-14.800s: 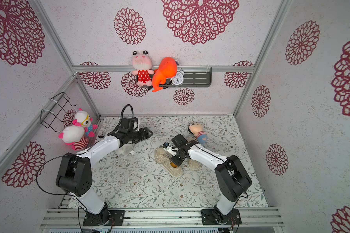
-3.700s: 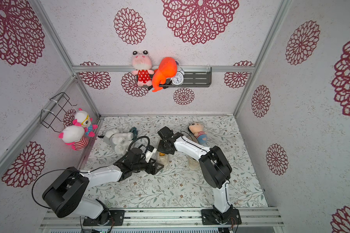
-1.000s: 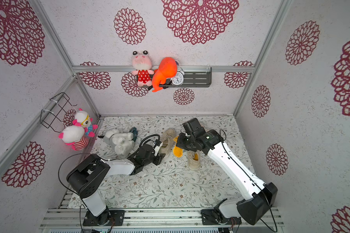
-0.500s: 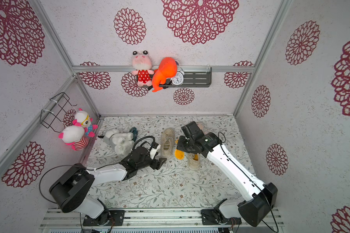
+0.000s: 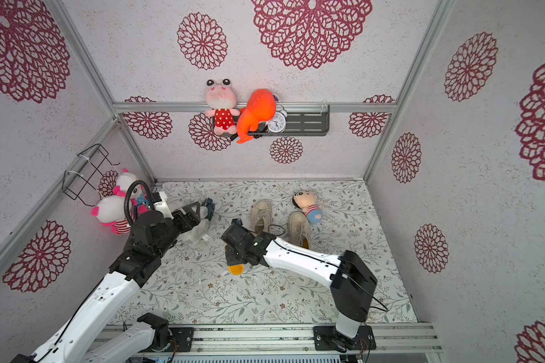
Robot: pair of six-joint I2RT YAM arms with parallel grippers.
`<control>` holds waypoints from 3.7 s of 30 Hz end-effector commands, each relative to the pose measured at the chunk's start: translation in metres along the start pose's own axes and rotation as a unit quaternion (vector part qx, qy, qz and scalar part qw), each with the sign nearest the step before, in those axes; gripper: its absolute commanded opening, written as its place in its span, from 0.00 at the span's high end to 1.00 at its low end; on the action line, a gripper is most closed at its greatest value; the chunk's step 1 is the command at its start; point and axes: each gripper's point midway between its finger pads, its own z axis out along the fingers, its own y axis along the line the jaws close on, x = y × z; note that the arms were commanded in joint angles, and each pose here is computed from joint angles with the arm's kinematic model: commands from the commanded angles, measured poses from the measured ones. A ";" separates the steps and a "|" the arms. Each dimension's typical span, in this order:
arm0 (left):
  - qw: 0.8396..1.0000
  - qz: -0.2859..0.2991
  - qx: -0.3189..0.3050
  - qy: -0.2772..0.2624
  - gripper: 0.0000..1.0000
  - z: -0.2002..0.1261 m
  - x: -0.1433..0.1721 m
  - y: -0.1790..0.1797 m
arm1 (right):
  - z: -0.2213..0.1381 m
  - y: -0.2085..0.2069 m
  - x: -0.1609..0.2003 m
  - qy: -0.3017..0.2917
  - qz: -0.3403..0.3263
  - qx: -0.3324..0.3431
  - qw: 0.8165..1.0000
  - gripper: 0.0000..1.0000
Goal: Remove the insole from the shoe
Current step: Place the insole at the center of the board, then move the shoe to the center of the board.
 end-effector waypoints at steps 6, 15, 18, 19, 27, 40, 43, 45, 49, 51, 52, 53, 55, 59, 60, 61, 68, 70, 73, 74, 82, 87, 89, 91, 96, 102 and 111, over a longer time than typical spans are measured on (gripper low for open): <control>0.981 -0.081 -0.132 0.117 0.15 0.001 0.059 0.068 | 0.040 0.015 0.040 0.091 -0.064 0.009 0.994 0.95; 0.968 -0.065 -0.124 0.208 0.15 0.010 0.089 0.064 | -0.004 0.028 0.014 0.051 -0.079 -0.016 0.995 0.55; 0.963 -0.040 -0.104 0.246 0.21 0.012 0.103 0.054 | -0.040 0.025 -0.015 -0.030 -0.089 -0.016 0.995 0.54; 0.960 -0.027 -0.103 0.258 0.23 0.011 0.108 0.050 | -0.053 0.016 -0.025 -0.064 -0.082 -0.007 0.995 0.54; 0.919 0.080 -0.137 0.362 0.21 -0.003 0.172 0.032 | -0.092 -0.090 -0.041 -0.158 0.029 0.089 0.983 0.56; 0.848 0.156 -0.183 0.473 0.30 -0.007 0.271 0.024 | -0.112 -0.130 0.003 -0.166 0.042 0.069 0.983 0.57; 0.839 0.164 -0.182 0.485 0.38 0.000 0.283 0.022 | -0.118 -0.139 0.011 -0.177 0.053 0.069 0.980 0.57; 0.831 0.175 -0.187 0.494 0.41 0.005 0.291 0.026 | -0.121 -0.144 0.015 -0.183 0.060 0.069 0.979 0.57; 0.814 0.198 -0.213 0.503 0.50 0.004 0.299 0.042 | -0.129 -0.152 0.021 -0.194 0.070 0.069 0.976 0.57; 0.806 0.214 -0.225 0.503 0.54 0.001 0.299 0.050 | -0.131 -0.154 0.022 -0.199 0.070 0.068 0.975 0.57; 0.803 0.221 -0.230 0.504 0.56 -0.001 0.298 0.054 | -0.132 -0.155 0.023 -0.201 0.070 0.069 0.975 0.57; 0.799 0.228 -0.233 0.505 0.58 -0.003 0.298 0.058 | -0.133 -0.156 0.023 -0.203 0.070 0.069 0.974 0.57; 0.791 0.241 -0.236 0.510 0.67 -0.007 0.300 0.066 | -0.133 -0.157 0.024 -0.202 0.068 0.069 0.975 0.57; 0.776 0.261 -0.243 0.521 0.73 -0.022 0.298 0.081 | -0.134 -0.157 0.024 -0.202 0.069 0.068 0.974 0.57; 0.773 0.264 -0.245 0.522 0.73 -0.027 0.295 0.085 | -0.134 -0.157 0.024 -0.202 0.068 0.068 0.975 0.57; 0.771 0.269 -0.247 0.523 0.73 -0.032 0.293 0.088 | -0.135 -0.157 0.023 -0.204 0.068 0.067 0.974 0.57; 0.732 0.319 -0.267 0.540 0.70 -0.052 0.285 0.112 | -0.132 -0.154 0.019 -0.204 0.067 0.063 0.975 0.57; 0.725 0.341 -0.271 0.534 0.69 -0.052 0.277 0.115 | -0.130 -0.154 0.019 -0.202 0.067 0.064 0.975 0.57; 0.732 0.350 -0.258 0.524 0.68 -0.047 0.275 0.110 | -0.130 -0.155 0.019 -0.200 0.067 0.068 0.975 0.57; 0.731 0.354 -0.259 0.522 0.69 -0.046 0.274 0.110 | -0.131 -0.157 0.019 -0.200 0.068 0.072 0.975 0.58; 0.732 0.372 -0.231 0.521 0.59 -0.036 0.274 0.097 | -0.140 -0.166 0.012 -0.205 0.074 0.096 0.971 0.57; 0.804 0.362 -0.138 0.452 0.34 -0.032 0.230 0.024 | -0.150 -0.185 0.003 -0.168 0.048 0.145 0.974 0.58; 0.838 0.341 -0.096 0.415 0.29 -0.031 0.207 -0.007 | -0.155 -0.199 -0.003 -0.136 0.032 0.172 0.975 0.58; 0.867 0.326 -0.050 0.373 0.27 -0.029 0.186 -0.035 | -0.155 -0.212 -0.007 -0.100 0.016 0.186 0.977 0.59; 0.930 0.269 0.044 0.246 0.26 -0.008 0.138 -0.093 | -0.134 -0.255 -0.010 -0.026 0.046 0.196 0.979 0.64; 0.960 0.194 0.103 0.175 0.30 0.021 0.116 -0.137 | -0.113 -0.282 -0.029 -0.026 0.094 0.178 0.979 0.69; 0.954 0.178 0.142 0.197 0.30 0.036 0.137 -0.155 | -0.076 -0.302 -0.019 0.036 0.073 0.195 0.977 0.73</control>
